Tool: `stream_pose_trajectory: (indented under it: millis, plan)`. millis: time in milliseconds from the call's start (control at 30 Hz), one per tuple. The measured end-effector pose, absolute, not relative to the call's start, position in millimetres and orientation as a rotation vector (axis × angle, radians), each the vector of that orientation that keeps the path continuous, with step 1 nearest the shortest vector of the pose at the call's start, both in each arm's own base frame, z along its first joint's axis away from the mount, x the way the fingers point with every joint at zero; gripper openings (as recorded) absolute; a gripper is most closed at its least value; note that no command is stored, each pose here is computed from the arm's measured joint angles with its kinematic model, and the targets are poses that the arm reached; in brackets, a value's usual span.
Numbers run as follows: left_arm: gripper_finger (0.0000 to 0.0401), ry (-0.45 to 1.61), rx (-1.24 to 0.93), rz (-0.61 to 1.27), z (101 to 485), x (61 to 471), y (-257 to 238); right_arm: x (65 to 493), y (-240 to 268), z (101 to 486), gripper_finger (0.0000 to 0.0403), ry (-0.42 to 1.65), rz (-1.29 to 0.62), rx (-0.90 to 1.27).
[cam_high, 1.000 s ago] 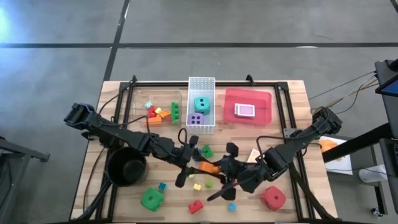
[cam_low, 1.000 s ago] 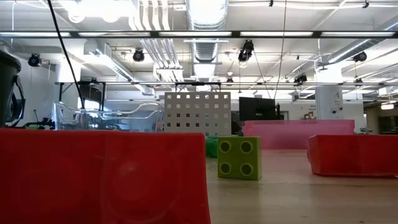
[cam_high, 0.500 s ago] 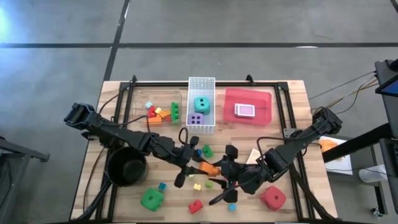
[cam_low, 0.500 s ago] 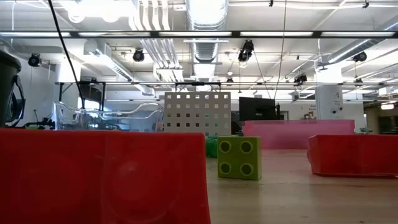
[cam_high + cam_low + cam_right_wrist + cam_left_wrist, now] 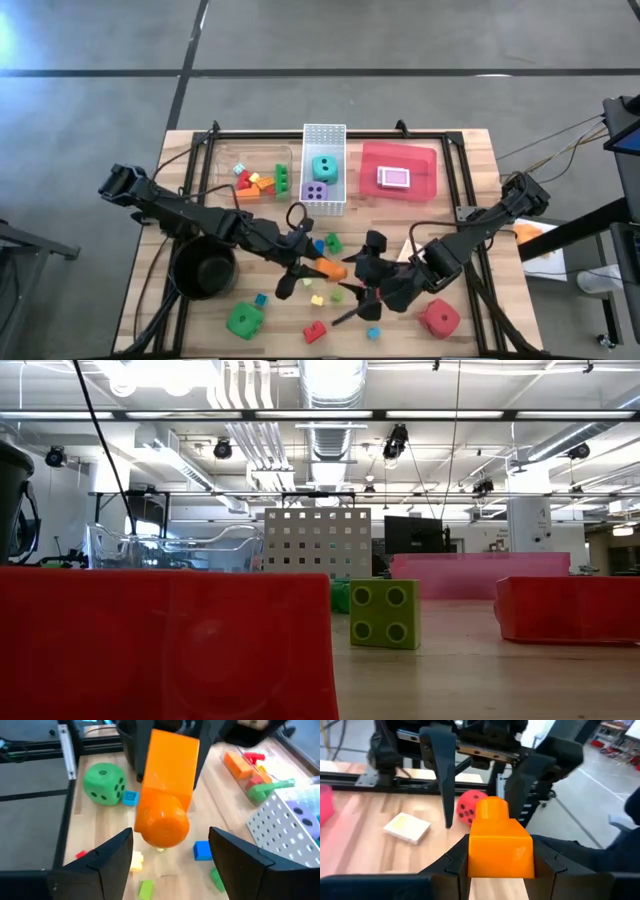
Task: Pick & Place Toys
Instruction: Put the orange game piece into the transparent bin
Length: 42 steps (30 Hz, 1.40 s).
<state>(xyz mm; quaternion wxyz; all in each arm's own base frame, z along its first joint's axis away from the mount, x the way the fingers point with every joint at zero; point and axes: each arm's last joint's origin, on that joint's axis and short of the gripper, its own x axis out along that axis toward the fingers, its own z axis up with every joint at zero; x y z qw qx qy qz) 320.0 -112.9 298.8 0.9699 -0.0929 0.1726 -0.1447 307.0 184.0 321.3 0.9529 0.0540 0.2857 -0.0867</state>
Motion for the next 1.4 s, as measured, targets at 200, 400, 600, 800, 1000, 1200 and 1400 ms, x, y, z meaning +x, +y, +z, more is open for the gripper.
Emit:
stream_pose_trajectory:
  millis: [200, 400, 600, 800, 1000, 1200, 1400]
  plan:
    - [0.0128, 0.442, -0.193, -0.237, 305, 317, -110, 305, 178, 313, 0.0255, 0.629, -0.235, 0.157]
    - [0.0128, 0.604, -0.134, 0.068, 316, 306, -97, 299, 174, 292, 0.0255, 0.691, -0.319, 0.239]
    - [0.0128, 0.773, -0.060, 0.436, 314, 293, -65, 287, 176, 259, 0.0255, 0.755, -0.374, 0.297]
    - [0.0128, 0.913, -0.139, 0.685, 305, 286, -5, 274, 181, 231, 0.0255, 0.775, -0.400, 0.385]
    - [0.0128, 0.997, -0.368, 0.831, 297, 274, 67, 271, 186, 212, 0.0255, 0.735, -0.346, 0.423]
    - [0.0128, 1.042, -0.518, 0.977, 278, 253, 112, 270, 185, 202, 0.0255, 0.712, -0.314, 0.416]
    - [0.0128, 1.082, -0.565, 1.044, 261, 241, 126, 267, 183, 195, 0.0255, 0.716, -0.317, 0.414]
